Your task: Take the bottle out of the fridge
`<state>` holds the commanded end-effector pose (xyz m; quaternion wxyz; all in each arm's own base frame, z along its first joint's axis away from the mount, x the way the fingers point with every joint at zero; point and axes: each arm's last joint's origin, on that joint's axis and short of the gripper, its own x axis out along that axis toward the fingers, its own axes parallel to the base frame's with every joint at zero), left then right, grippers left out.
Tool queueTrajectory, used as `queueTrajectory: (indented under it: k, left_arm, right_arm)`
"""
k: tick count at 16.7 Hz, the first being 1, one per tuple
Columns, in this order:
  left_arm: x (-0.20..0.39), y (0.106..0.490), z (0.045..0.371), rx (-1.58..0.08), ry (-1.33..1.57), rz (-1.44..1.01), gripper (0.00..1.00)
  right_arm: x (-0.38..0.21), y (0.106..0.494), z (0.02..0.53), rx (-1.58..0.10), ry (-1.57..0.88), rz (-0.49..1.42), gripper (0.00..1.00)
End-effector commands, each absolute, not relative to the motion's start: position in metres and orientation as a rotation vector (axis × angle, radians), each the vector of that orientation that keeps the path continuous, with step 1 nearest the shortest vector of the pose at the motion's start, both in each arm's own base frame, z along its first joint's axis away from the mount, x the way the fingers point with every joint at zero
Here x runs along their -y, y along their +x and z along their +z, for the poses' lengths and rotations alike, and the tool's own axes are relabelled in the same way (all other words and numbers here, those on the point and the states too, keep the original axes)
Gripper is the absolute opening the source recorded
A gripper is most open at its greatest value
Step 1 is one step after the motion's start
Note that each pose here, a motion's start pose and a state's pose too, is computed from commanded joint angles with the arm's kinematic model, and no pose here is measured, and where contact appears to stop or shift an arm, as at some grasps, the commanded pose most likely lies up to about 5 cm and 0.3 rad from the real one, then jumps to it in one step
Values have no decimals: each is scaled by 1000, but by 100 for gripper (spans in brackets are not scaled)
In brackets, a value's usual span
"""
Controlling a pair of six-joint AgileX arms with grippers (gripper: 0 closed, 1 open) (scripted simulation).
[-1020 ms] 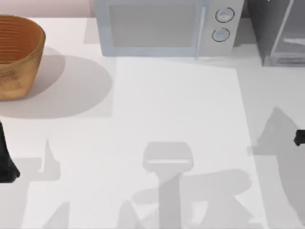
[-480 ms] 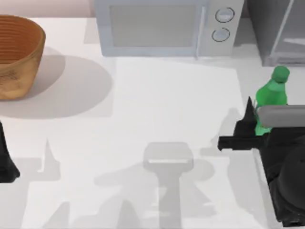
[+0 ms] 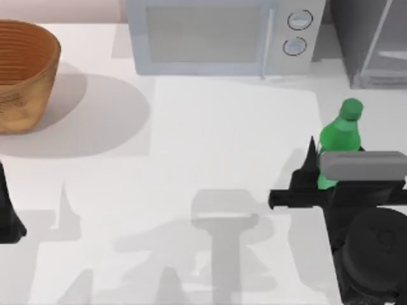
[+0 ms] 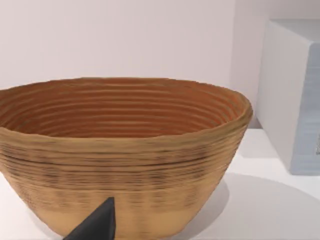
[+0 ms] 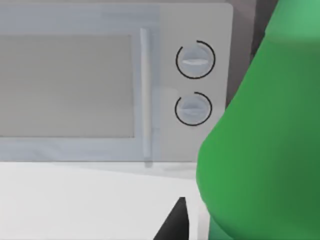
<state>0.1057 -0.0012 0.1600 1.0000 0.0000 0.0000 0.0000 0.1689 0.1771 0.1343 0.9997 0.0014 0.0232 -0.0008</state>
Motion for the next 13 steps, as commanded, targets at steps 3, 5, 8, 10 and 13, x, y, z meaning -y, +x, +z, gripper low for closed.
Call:
queueTrajectory:
  k: [3,5,8,10,13]
  left_arm:
    - [1,106,160,0,0,0,100]
    - [1,106,160,0,0,0,100]
    - [1,106,160,0,0,0,100]
    - [1,106,160,0,0,0,100]
    - [1,106,160,0,0,0,100]
  right_arm:
    - [-176,171,132,-51,-2,-3,0]
    - [-177,179,126,-54,-9,-4,0]
    - [-179,197,113,-59,-13,-6,0]
    - [-178,209,104,-57,-8,-4,0]
    - [-178,221,97,-47,2,-2,0]
